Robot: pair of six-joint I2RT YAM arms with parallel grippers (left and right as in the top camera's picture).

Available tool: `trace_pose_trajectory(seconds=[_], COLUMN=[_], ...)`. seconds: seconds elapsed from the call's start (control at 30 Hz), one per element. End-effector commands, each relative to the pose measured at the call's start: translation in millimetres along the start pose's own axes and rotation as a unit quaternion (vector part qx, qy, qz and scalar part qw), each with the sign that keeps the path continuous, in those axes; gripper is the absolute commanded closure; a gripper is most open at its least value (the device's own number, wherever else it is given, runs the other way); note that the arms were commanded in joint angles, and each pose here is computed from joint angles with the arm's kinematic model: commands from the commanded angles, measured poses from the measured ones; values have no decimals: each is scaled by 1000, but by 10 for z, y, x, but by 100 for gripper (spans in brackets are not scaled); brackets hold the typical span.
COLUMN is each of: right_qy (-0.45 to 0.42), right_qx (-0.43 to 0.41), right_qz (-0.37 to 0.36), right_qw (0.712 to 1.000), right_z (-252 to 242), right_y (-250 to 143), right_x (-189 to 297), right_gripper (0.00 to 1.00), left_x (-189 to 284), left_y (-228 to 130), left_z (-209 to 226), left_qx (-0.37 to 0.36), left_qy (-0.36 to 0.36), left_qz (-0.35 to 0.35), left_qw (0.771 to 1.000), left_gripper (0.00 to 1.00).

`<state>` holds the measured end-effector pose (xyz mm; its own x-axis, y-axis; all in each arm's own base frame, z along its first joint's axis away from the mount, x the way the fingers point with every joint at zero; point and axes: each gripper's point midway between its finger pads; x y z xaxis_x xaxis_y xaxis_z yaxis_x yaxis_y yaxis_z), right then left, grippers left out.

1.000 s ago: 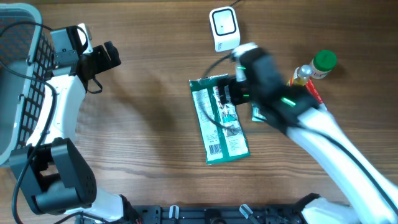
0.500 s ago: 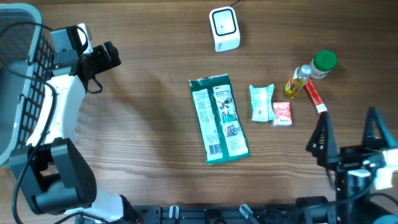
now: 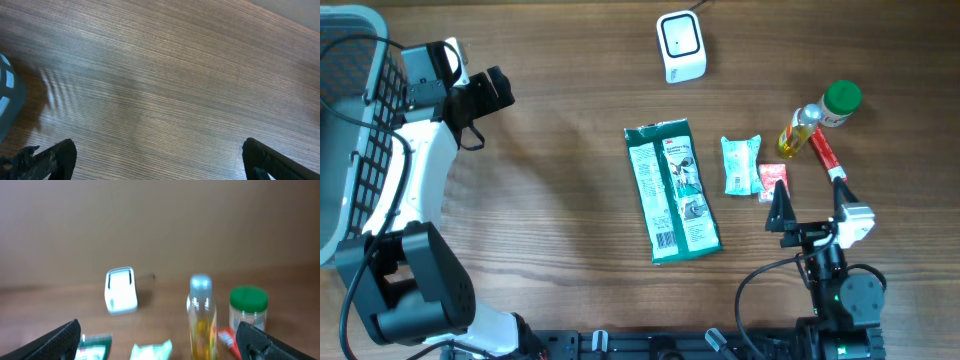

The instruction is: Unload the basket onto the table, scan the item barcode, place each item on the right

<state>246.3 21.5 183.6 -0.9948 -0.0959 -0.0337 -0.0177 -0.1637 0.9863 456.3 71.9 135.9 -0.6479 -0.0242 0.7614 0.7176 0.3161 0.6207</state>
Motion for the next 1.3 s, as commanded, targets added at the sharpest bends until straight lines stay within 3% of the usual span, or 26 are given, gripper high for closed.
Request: trace_pose_trajectory(seconds=[0.0, 0.4, 0.5, 0.57, 0.7, 0.83, 0.93, 1.03, 1.13, 1.17, 1.2, 1.27], right_qy=[3, 2, 2, 2, 1, 2, 2, 2, 2, 2, 2, 1], right_qx=[-7, -7, -7, -7, -7, -7, -7, -7, -7, -7, -7, -7], right_qz=[21, 24, 24, 24, 24, 24, 24, 24, 24, 24, 24, 24], right_qw=[1000, 1000, 1000, 1000, 1000, 1000, 1000, 1000, 1000, 1000, 1000, 1000], right_z=[0, -4, -4, -4, -5, -4, -4, -4, -4, -4, -4, -5], right_y=[-105, -117, -117, -117, -118, -117, -117, -117, -117, -117, -117, -118], right_x=[3, -1, -1, -1, -1, -1, -1, -1, -1, -1, -1, -1], right_gripper=[0, 0, 0, 1, 0, 0, 0, 0, 0, 0, 0, 0], left_x=[60, 75, 753, 1440, 2966, 3674, 3751, 3522, 3511, 3604, 3637, 3544], left_y=[73, 60, 93, 197, 344, 80, -428, -892, -924, -868, -834, -833], left_z=[-21, -19, -213, -388, -536, -530, -463, -375, -509, -589, -624, -653], left_qx=[-11, -10, -23, -37, -53, -59, -62, -67, -85, -92, -93, -94], left_qy=[-1, 0, -13, -32, -68, -85, -101, -114, -167, -195, -207, -219], left_qz=[-12, -9, -28, -87, -273, -359, -382, -409, -484, -545, -574, -602], left_qw=[1000, 1000, 999, 995, 958, 928, 916, 903, 855, 810, 787, 762], left_gripper=[0, 0, 0, 0, 0, 0, 0, 0, 0, 0, 0, 0])
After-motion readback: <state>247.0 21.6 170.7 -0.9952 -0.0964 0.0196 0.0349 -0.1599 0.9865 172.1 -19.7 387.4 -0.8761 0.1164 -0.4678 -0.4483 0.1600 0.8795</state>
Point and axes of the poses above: each gripper's point midway between its finger pads, its own x axis back along the fingers, its own z axis along the line the jaws close on, y = z × x, and after that the axes turned 1 degree about -x, right-handed
